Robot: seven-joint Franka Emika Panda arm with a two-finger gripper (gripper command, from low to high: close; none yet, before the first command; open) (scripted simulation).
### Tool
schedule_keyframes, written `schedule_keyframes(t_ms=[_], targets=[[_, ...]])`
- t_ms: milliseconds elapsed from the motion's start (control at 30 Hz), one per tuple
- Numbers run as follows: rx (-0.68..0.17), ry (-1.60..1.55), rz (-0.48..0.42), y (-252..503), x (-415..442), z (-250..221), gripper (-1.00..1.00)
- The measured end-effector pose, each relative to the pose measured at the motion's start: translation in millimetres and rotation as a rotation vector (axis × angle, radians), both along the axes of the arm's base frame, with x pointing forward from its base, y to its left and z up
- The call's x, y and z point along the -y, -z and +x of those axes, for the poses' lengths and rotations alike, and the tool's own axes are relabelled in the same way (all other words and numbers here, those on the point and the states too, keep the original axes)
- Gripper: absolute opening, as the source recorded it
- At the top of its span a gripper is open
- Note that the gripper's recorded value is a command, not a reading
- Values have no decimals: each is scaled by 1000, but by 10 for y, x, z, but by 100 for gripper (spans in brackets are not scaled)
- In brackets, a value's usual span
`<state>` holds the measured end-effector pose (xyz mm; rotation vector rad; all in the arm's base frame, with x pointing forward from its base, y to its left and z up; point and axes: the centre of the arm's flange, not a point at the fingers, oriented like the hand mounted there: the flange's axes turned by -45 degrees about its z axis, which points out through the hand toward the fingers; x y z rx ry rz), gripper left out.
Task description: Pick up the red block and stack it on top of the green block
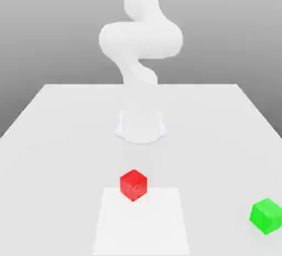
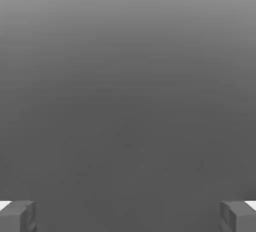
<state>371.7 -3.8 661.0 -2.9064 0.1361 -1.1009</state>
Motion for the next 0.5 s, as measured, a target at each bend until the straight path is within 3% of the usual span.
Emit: schedule_keyframes(t_ms=[267, 500], targets=[[-291, 254, 159, 1995, 105, 390, 0], [-565, 545, 242, 3771, 145, -110, 0]])
